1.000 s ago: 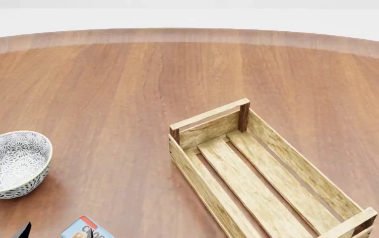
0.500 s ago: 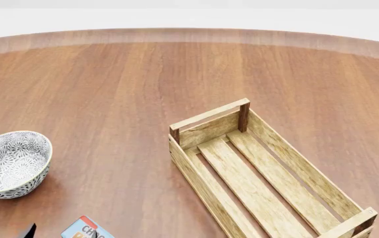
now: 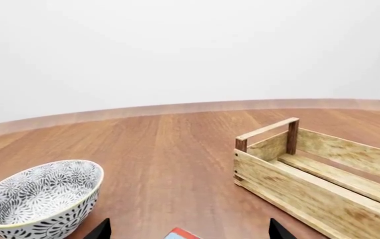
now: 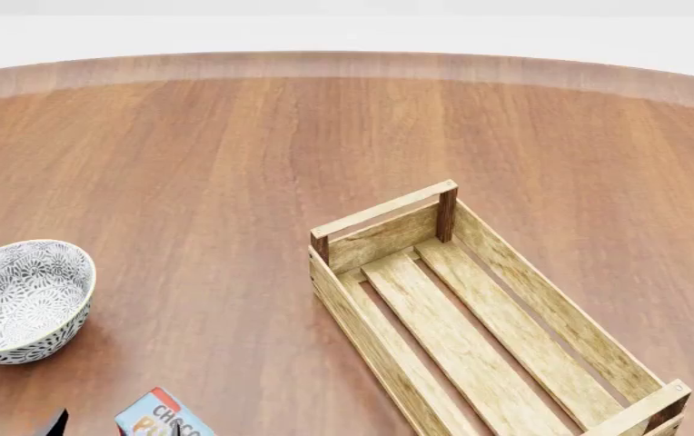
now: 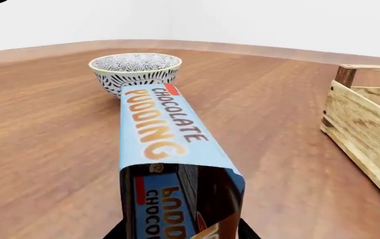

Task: Pick up the chocolate pudding and put it in the tray.

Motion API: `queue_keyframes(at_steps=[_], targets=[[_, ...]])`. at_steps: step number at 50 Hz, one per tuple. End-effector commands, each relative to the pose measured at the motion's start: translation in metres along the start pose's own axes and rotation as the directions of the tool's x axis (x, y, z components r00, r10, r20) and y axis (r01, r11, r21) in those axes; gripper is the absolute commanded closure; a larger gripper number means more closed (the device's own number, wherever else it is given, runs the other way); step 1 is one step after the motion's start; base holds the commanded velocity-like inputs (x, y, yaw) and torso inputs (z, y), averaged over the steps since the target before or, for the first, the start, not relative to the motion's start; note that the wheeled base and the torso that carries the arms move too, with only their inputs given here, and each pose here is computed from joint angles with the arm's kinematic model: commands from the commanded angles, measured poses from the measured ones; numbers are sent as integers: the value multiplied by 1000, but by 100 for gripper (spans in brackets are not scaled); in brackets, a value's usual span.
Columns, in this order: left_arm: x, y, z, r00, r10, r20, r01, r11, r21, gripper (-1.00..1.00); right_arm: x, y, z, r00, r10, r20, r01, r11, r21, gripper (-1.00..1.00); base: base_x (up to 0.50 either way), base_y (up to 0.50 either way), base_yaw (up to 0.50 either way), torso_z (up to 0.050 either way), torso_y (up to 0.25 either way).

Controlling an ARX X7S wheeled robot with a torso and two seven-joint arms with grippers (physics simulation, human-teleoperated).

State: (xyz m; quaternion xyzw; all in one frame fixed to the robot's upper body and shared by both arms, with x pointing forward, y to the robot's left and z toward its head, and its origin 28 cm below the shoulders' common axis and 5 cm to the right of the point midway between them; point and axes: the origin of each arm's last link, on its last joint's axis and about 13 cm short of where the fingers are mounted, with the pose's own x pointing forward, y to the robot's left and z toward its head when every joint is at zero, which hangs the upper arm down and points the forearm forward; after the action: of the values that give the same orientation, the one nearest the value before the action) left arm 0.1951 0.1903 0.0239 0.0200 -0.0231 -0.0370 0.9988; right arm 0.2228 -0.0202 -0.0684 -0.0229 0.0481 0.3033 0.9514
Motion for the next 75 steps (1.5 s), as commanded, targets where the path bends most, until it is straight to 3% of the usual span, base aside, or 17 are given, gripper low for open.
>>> queue_keyframes(at_steps=[1,14,52,75], targets=[[0,0,1,1000,2,3,-1,1000,-2,-100,1,-5,3,1000,-18,0,18,999,-26,100,0,0,0,0,0],[1,1,0,1000,8,-3,-8,1000,-8,-100,3,-35,35,990,-132,43,134,989,-63,100,0,0,0,0,1],[1,2,-2,1000,13,-7,-13,1000,-4,-100,3,-83,102,925,-336,174,351,934,-63,100,0,0,0,0,0],[1,1,-2,1000,9,-13,-9,1000,-3,-100,-11,-117,104,864,-475,165,485,875,-20,100,0,0,0,0,0]])
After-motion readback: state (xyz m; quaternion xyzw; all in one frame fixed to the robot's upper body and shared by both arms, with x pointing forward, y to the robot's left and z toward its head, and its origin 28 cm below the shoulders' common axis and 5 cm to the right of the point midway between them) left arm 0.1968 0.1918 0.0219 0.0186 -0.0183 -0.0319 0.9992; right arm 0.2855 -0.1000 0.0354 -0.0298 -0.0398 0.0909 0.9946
